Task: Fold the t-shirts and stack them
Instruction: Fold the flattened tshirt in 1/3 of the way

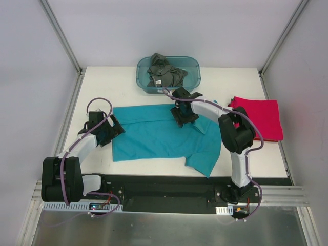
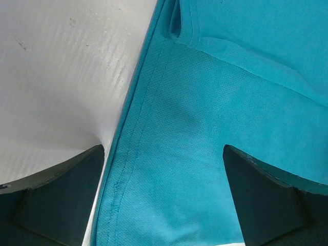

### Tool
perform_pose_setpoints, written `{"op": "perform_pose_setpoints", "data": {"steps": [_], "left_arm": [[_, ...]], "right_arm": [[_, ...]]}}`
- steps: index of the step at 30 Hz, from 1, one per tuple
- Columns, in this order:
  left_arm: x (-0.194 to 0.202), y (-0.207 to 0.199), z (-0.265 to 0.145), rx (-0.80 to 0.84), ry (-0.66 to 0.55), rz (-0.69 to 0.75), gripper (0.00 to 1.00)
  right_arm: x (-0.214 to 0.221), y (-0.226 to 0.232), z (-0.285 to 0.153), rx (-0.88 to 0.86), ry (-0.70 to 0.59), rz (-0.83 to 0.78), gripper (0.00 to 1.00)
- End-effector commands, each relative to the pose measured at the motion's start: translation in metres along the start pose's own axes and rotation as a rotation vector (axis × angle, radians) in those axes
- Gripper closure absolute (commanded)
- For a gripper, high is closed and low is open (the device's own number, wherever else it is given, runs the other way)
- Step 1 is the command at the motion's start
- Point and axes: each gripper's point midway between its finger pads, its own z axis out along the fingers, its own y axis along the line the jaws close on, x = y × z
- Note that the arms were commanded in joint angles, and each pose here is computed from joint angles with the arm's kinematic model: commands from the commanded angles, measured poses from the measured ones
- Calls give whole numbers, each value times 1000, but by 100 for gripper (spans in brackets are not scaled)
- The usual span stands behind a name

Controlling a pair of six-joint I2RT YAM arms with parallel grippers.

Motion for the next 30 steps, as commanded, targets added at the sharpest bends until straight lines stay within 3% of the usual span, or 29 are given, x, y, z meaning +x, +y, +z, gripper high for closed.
{"op": "perform_pose_setpoints", "data": {"steps": [1, 11, 12, 14, 30], "left_arm": [[-2, 10, -3, -33, -20, 11, 1], [-2, 11, -3, -35, -23, 12, 1], [-2, 10, -4, -33, -22, 10, 1], [-2, 10, -4, -32, -21, 13, 1], [-2, 10, -3, -33, -22, 13, 1]], "right_arm": [[-9, -16, -6, 77, 1, -4, 37], [-20, -4, -47, 35, -100, -39, 41], [-18, 0, -46, 15, -93, -33, 48], [-13, 4, -41, 0, -78, -23, 52], [0, 3, -5, -1, 34, 10, 61]]}}
